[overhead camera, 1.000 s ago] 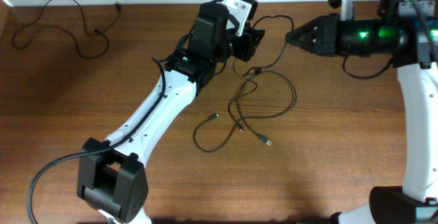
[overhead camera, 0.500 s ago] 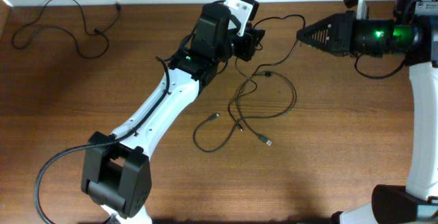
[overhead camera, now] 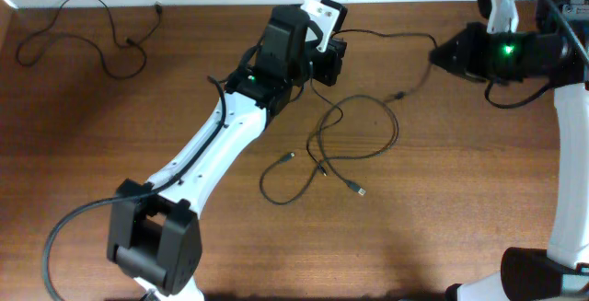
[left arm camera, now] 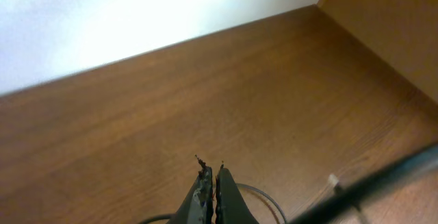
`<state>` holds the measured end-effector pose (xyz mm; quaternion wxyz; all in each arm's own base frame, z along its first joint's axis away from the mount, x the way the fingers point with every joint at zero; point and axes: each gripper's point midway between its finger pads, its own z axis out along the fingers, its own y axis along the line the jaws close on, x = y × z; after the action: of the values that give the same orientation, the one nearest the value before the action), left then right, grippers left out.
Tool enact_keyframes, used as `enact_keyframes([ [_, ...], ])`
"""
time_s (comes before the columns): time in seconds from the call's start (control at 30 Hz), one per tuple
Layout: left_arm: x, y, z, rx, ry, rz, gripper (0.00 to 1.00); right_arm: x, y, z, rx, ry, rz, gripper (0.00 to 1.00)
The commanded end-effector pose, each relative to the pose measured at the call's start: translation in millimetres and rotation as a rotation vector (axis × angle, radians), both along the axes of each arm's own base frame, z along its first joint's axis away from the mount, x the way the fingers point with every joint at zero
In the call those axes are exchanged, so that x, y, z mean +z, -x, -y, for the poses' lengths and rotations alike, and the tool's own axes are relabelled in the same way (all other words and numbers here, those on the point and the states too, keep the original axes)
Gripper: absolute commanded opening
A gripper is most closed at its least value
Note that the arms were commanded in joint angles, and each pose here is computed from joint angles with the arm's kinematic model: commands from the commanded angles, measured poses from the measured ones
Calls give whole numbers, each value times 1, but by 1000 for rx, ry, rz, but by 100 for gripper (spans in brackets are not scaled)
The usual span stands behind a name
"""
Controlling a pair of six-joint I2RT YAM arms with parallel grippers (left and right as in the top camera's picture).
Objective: Untangle cables
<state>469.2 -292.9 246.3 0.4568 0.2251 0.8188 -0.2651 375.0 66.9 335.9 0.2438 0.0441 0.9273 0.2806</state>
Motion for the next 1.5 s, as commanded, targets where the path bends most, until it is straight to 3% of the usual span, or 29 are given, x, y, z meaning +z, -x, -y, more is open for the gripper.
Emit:
enact_keyframes([
  [0.0,87,18,-20,4,35,196,0,-20,-2,37,-135,170,-57,4],
  [0.23,193,59,-40,11,150,430,0,-22,0,36,-133,170,-70,5],
  [0.4,227,77,-49,13,191,513,0,-22,3,33,-122,153,-83,5],
  [0.6,224,77,-49,13,185,502,0,-17,6,16,-69,68,-78,26],
  [0.8,216,63,-63,124,146,485,0,6,18,-27,205,-91,34,48],
  [0.97,178,53,-58,120,94,368,0,31,31,-64,404,-228,143,64],
  [1.07,168,54,-50,125,142,289,0,35,31,-81,465,-221,186,70],
  [1.33,159,60,-42,106,127,256,0,42,32,-105,547,-216,257,76],
  [1.47,155,63,-40,134,224,147,0,42,30,-112,565,-190,283,76],
])
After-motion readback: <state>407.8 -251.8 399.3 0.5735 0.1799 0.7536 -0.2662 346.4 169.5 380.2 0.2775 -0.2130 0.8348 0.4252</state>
